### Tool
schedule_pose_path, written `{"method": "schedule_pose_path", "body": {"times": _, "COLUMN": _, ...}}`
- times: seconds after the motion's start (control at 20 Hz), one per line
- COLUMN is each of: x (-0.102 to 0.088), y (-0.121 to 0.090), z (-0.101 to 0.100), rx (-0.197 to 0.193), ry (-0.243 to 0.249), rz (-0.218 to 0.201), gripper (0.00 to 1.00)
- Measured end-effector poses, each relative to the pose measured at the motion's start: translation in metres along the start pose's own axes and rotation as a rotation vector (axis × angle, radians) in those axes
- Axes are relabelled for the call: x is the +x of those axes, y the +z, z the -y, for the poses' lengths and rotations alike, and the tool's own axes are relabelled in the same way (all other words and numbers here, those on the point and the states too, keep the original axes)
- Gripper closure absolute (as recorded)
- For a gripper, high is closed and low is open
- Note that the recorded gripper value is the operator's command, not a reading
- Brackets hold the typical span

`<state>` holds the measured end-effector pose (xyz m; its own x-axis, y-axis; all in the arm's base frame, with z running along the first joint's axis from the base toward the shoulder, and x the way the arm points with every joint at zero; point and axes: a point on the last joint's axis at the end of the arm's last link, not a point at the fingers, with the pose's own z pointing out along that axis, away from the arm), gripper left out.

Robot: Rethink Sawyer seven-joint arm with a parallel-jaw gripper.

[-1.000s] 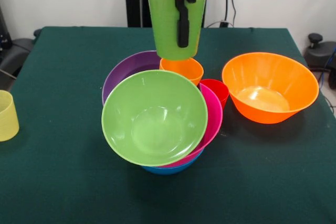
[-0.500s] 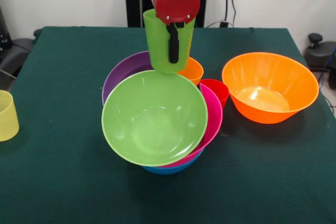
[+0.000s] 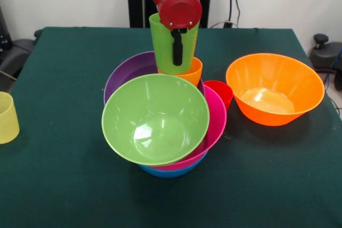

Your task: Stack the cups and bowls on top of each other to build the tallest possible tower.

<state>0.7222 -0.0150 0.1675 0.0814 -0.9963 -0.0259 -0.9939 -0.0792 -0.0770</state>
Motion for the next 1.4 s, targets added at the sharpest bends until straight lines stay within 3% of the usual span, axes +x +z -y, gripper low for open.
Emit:
{"method": "schedule_pose_path", "body": {"times": 0.4, "x": -0.010, "y": -0.009, "z": -0.005, "rx": 0.000, "ry": -0.005, "rz": -0.022, "gripper": 1.00}}
{"method": "schedule_pose_path", "body": {"times": 1.4, "x": -0.006, "y": -0.011, "z": -0.011, "rx": 0.003, "ry": 0.016, "rz": -0.026, "gripper": 1.00}}
